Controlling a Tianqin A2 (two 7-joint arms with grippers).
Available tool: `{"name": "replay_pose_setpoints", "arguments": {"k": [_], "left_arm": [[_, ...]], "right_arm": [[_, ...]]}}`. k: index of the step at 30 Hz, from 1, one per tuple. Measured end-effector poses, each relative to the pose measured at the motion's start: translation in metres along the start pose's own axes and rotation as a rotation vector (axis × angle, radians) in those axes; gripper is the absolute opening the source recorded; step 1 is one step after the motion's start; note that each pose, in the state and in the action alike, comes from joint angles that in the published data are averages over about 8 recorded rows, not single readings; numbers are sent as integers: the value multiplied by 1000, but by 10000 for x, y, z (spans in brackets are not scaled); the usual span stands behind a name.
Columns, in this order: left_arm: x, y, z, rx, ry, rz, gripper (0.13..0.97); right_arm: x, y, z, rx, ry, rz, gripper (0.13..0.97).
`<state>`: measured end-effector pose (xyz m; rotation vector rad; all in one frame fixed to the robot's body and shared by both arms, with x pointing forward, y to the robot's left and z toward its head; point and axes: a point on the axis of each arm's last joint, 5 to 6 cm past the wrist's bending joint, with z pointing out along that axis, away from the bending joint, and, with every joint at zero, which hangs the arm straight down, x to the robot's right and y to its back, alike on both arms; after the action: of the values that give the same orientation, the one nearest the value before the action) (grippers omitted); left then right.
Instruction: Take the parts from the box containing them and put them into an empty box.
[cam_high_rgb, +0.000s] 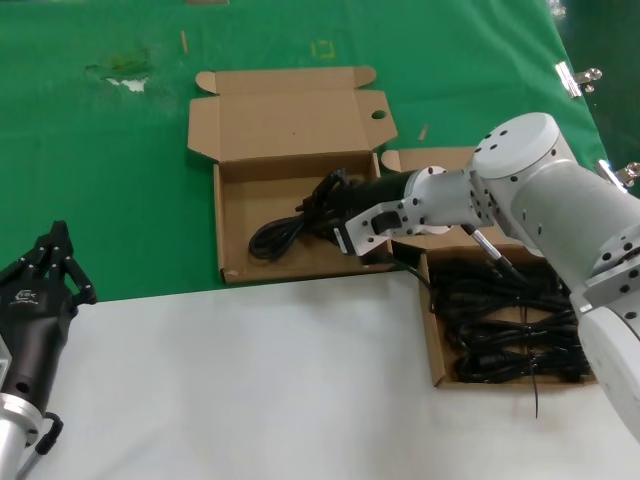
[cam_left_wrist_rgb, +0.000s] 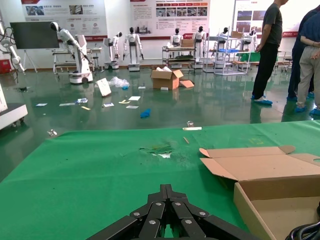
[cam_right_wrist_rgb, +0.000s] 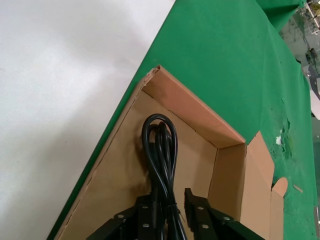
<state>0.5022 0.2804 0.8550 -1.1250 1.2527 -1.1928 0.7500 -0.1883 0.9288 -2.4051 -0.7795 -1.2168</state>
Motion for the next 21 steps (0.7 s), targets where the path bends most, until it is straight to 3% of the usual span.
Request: {"name": "replay_pose_setpoints", "arguments": {"k": [8,17,21], "left_arm": [[0,0,0,0,0,0,140],[0,0,0,0,0,0,140],[0,0,0,0,0,0,140]], "right_arm": [[0,46,-37,4,12,4,285],[30,153,-147,38,65,52,438],[36,207,-217,58,115,114,543]]}}
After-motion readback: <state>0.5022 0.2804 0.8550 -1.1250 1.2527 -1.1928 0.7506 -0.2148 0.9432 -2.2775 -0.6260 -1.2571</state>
